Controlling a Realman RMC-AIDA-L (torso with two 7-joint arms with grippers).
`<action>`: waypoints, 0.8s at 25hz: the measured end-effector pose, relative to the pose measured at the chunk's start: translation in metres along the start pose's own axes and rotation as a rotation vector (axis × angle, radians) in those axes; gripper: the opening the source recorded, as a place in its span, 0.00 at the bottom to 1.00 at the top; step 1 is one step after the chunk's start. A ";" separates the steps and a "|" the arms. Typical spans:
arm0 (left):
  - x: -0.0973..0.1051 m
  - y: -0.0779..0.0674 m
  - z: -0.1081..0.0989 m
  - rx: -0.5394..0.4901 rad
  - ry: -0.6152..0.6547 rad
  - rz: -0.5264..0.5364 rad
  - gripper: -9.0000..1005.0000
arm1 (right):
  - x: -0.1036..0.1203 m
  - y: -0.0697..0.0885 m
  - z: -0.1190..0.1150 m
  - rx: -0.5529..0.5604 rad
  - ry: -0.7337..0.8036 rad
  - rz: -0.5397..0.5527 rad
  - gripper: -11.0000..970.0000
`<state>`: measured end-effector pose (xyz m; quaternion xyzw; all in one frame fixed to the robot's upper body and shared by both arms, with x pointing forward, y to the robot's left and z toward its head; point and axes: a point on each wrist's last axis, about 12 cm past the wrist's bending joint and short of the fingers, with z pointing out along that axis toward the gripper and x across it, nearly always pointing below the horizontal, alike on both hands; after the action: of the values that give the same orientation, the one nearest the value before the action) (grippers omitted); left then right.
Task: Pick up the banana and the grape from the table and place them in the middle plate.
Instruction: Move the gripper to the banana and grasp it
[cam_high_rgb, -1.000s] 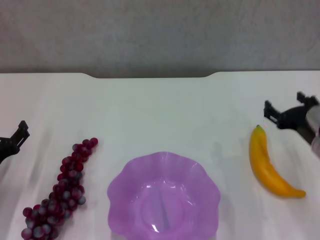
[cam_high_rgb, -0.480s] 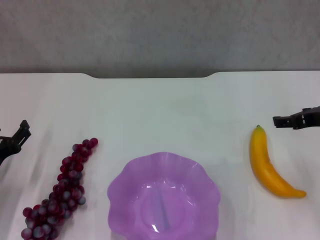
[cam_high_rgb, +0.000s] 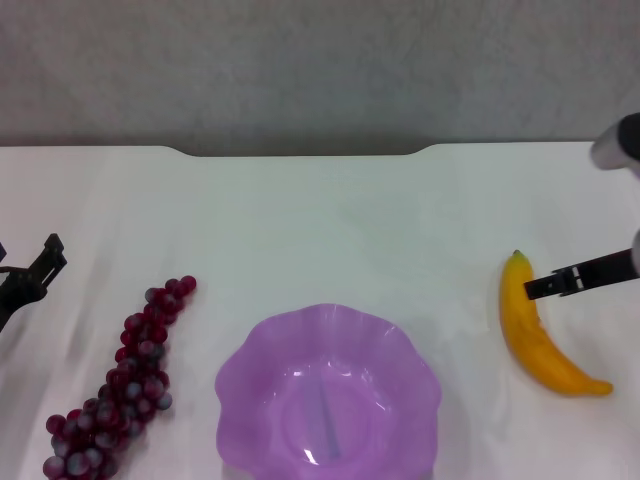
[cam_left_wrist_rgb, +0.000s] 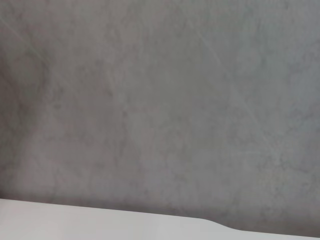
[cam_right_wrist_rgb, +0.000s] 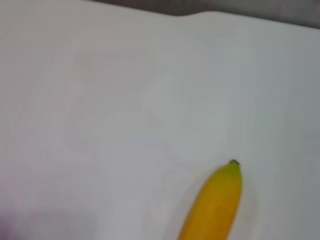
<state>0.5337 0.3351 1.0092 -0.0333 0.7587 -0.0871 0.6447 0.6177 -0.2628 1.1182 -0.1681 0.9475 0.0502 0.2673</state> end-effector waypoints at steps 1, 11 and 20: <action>0.000 0.000 0.000 0.000 0.000 0.000 0.83 | 0.000 0.003 0.006 -0.004 0.001 -0.009 0.91; -0.001 -0.003 0.003 0.010 -0.006 0.000 0.83 | 0.014 0.023 0.038 -0.035 0.035 -0.039 0.91; -0.002 -0.001 0.002 0.006 -0.011 -0.003 0.83 | 0.017 0.017 0.039 -0.027 0.038 -0.012 0.90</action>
<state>0.5356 0.3339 1.0112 -0.0332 0.7548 -0.0902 0.6488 0.6172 -0.2447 1.0764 -0.1783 0.9506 0.0580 0.2472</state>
